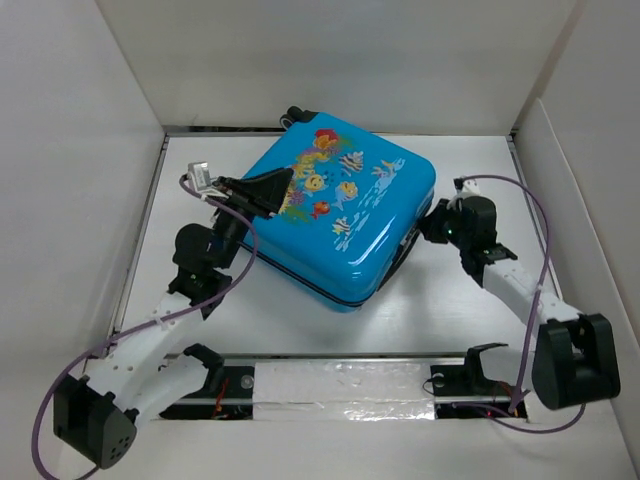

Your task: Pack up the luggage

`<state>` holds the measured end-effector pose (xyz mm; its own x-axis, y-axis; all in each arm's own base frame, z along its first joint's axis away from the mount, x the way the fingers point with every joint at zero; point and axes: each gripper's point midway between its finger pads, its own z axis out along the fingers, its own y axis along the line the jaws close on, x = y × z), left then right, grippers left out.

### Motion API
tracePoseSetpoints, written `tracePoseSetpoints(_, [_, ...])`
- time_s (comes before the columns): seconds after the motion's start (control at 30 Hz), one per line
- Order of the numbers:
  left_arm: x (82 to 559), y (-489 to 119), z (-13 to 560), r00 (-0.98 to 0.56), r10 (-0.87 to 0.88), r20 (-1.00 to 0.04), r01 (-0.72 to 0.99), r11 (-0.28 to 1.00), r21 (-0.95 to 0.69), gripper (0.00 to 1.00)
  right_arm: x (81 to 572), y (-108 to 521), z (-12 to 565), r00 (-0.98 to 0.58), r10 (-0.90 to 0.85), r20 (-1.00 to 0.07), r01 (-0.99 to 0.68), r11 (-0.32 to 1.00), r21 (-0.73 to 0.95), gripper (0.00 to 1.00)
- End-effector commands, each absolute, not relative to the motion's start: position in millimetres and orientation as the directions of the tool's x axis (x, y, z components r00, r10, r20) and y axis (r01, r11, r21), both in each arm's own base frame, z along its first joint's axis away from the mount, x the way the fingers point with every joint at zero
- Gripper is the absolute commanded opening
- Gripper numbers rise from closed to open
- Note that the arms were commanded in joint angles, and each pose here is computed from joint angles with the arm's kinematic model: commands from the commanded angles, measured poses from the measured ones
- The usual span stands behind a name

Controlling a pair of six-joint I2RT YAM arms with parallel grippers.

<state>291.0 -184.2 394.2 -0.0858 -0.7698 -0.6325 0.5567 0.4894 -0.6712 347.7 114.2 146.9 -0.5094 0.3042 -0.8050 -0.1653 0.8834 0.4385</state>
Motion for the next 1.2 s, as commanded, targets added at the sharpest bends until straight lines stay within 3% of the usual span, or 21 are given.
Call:
tracePoseSetpoints(0.0, [267.1, -208.6, 448.8, -0.054, -0.758, -0.650, 0.743, 0.405, -0.533, 0.30, 400.2, 138.5, 228.9, -0.305, 0.333, -0.892, -0.362, 0.826, 0.432, 0.02])
tracePoseSetpoints(0.1, [251.9, -252.4, 450.8, -0.140, -0.724, -0.675, 0.814, 0.304, -0.495, 0.23, 433.1, 151.5, 234.1, -0.319, 0.314, -0.894, -0.403, 0.809, 0.428, 0.02])
tracePoseSetpoints(0.13, [261.5, -261.8, 443.3, -0.079, -0.687, -0.723, 0.787, 0.402, -0.468, 0.21, 438.9, 156.5, 234.1, -0.331, 0.303, -0.894, -0.422, 0.799, 0.427, 0.02])
tracePoseSetpoints(0.17, [248.1, -301.0, 431.7, -0.117, -0.634, -0.764, 0.789, 0.408, -0.460, 0.21, 449.9, 158.7, 247.2, -0.308, 0.300, -0.903, -0.437, 0.799, 0.414, 0.02])
tracePoseSetpoints(0.2, [265.6, -308.2, 440.4, 0.004, -0.570, -0.821, 0.719, 0.573, -0.394, 0.20, 459.5, 158.4, 242.3, -0.314, 0.295, -0.902, -0.425, 0.806, 0.411, 0.02])
tracePoseSetpoints(0.23, [243.2, -321.2, 461.4, -0.011, -0.597, -0.802, 0.763, 0.514, -0.393, 0.19, 460.6, 158.6, 238.8, -0.322, 0.295, -0.900, -0.421, 0.807, 0.415, 0.02])
tracePoseSetpoints(0.27, [250.2, -331.4, 456.8, 0.059, -0.544, -0.837, 0.730, 0.596, -0.336, 0.18, 465.1, 154.9, 243.7, -0.304, 0.306, -0.902, -0.419, 0.808, 0.415, 0.02])
tracePoseSetpoints(0.43, [228.9, -346.7, 458.0, 0.018, -0.597, -0.802, 0.761, 0.529, -0.376, 0.12, 447.9, 131.3, 248.7, -0.296, 0.308, -0.904, -0.378, 0.832, 0.407, 0.05])
tracePoseSetpoints(0.47, [219.1, -342.6, 456.3, 0.008, -0.611, -0.791, 0.768, 0.511, -0.387, 0.07, 432.0, 127.5, 271.8, -0.241, 0.309, -0.920, -0.394, 0.835, 0.383, 0.06])
tracePoseSetpoints(0.53, [191.4, -355.5, 418.5, -0.060, -0.579, -0.813, 0.777, 0.484, -0.402, 0.03, 403.6, 126.3, 253.9, -0.257, 0.303, -0.917, -0.383, 0.840, 0.385, 0.05])
tracePoseSetpoints(0.57, [184.1, -353.9, 408.2, -0.081, -0.578, -0.812, 0.761, 0.490, -0.425, 0.00, 379.5, 132.7, 278.7, -0.187, 0.309, -0.932, -0.436, 0.825, 0.361, 0.05])
tracePoseSetpoints(0.63, [163.9, -362.3, 364.0, -0.158, -0.529, -0.834, 0.751, 0.484, -0.449, 0.00, 344.6, 137.6, 245.0, -0.223, 0.304, -0.926, -0.439, 0.817, 0.374, 0.02])
tracePoseSetpoints(0.7, [166.0, -359.2, 314.9, -0.228, -0.463, -0.856, 0.702, 0.531, -0.474, 0.00, 302.1, 152.2, 250.3, -0.178, 0.312, -0.933, -0.528, 0.770, 0.358, 0.00])
tracePoseSetpoints(0.73, [165.2, -358.2, 296.2, -0.293, -0.462, -0.837, 0.665, 0.531, -0.526, 0.00, 284.1, 156.2, 216.8, -0.230, 0.303, -0.925, -0.533, 0.756, 0.380, 0.00])
tracePoseSetpoints(0.8, [171.8, -340.0, 239.5, -0.353, -0.404, -0.844, 0.559, 0.632, -0.537, 0.00, 254.0, 167.1, 215.4, -0.205, 0.292, -0.934, -0.603, 0.714, 0.355, 0.00])
tracePoseSetpoints(0.87, [172.1, -321.9, 210.8, -0.421, -0.431, -0.798, 0.455, 0.660, -0.597, 0.00, 234.0, 171.7, 183.7, -0.272, 0.254, -0.928, -0.607, 0.703, 0.370, 0.00])
tracePoseSetpoints(1.07, [170.5, -276.4, 141.8, -0.518, -0.475, -0.711, 0.288, 0.687, -0.668, 0.05, 197.2, 190.5, 167.3, -0.282, 0.293, -0.913, -0.665, 0.627, 0.406, 0.00])
tracePoseSetpoints(1.13, [177.9, -263.4, 121.9, -0.530, -0.480, -0.699, 0.241, 0.706, -0.666, 0.06, 195.9, 194.3, 160.2, -0.287, 0.276, -0.917, -0.661, 0.635, 0.399, 0.10])
tracePoseSetpoints(1.17, [178.3, -263.9, 119.0, -0.540, -0.484, -0.689, 0.244, 0.693, -0.678, 0.09, 201.5, 195.6, 159.2, -0.278, 0.280, -0.919, -0.650, 0.649, 0.394, 0.29])
